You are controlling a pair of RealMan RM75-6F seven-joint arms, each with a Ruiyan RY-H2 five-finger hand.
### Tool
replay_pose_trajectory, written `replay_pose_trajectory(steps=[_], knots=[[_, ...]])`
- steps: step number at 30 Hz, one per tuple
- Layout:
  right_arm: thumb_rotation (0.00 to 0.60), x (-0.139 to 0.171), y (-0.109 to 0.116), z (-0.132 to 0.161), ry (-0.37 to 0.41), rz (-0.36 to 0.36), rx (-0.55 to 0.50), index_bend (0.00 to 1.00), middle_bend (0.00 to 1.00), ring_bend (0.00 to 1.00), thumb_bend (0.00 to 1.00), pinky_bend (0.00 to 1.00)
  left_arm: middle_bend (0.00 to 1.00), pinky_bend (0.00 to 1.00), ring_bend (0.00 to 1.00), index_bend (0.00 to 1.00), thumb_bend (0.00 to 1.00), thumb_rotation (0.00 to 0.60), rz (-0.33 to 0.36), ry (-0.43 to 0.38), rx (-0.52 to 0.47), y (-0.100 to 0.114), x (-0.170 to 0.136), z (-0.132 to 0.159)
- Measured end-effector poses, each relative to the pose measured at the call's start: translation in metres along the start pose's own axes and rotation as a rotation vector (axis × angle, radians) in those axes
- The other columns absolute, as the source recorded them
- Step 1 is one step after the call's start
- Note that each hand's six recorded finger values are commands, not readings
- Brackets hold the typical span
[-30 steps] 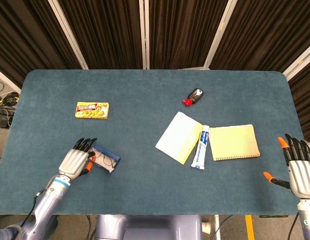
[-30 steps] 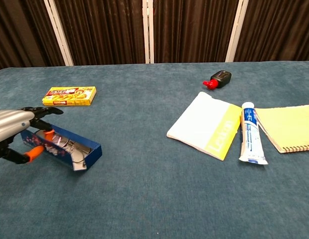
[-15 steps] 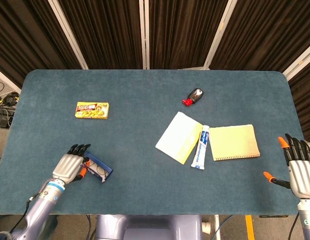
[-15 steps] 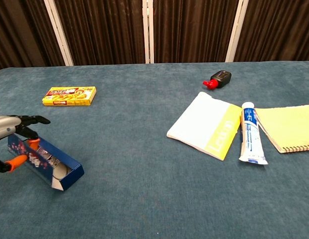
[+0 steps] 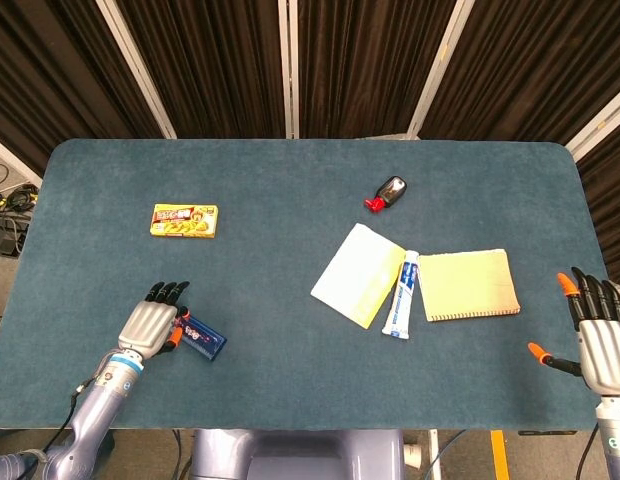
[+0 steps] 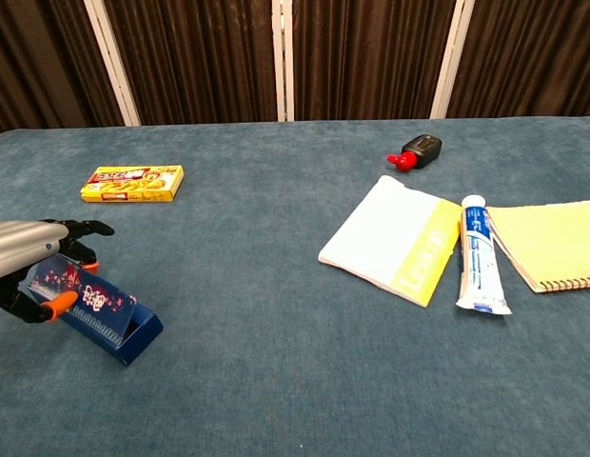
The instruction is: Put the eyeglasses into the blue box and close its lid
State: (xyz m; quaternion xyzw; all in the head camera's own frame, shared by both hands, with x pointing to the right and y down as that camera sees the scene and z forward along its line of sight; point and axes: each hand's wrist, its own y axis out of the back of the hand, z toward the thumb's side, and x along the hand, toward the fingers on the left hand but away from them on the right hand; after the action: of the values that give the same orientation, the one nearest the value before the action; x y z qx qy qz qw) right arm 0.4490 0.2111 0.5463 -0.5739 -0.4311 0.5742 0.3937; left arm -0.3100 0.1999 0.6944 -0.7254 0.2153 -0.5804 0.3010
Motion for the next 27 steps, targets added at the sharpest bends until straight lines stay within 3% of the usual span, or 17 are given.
replay_pose_trajectory(steps=[2,11,14,20,27], knots=[[0.600,0.000,0.000,0.000,0.000,0.000,0.000,0.00,0.00,0.00,0.00,0.00,0.00,0.00,0.00,0.01,0.43,0.600,0.012,-0.006,-0.010,0.002,0.000,0.001],[0.600,0.000,0.000,0.000,-0.001,-0.001,0.001,0.00,0.00,0.00,0.00,0.00,0.00,0.00,0.00,0.00,0.37,0.600,0.094,-0.042,-0.048,0.024,0.000,-0.001],[0.600,0.000,0.000,0.000,-0.002,-0.001,0.000,0.00,0.00,0.00,0.00,0.00,0.00,0.00,0.00,0.00,0.34,0.600,0.072,-0.053,-0.032,0.024,-0.003,-0.004],[0.600,0.000,-0.001,0.001,0.000,0.002,0.004,0.00,0.00,0.00,0.00,0.00,0.00,0.00,0.00,0.00,0.20,0.600,-0.053,-0.092,0.029,0.007,-0.004,-0.008],[0.600,0.000,-0.001,0.000,-0.003,0.002,0.005,0.00,0.00,0.00,0.00,0.00,0.00,0.00,0.00,0.03,0.20,0.600,-0.061,-0.100,0.053,-0.007,0.008,-0.008]])
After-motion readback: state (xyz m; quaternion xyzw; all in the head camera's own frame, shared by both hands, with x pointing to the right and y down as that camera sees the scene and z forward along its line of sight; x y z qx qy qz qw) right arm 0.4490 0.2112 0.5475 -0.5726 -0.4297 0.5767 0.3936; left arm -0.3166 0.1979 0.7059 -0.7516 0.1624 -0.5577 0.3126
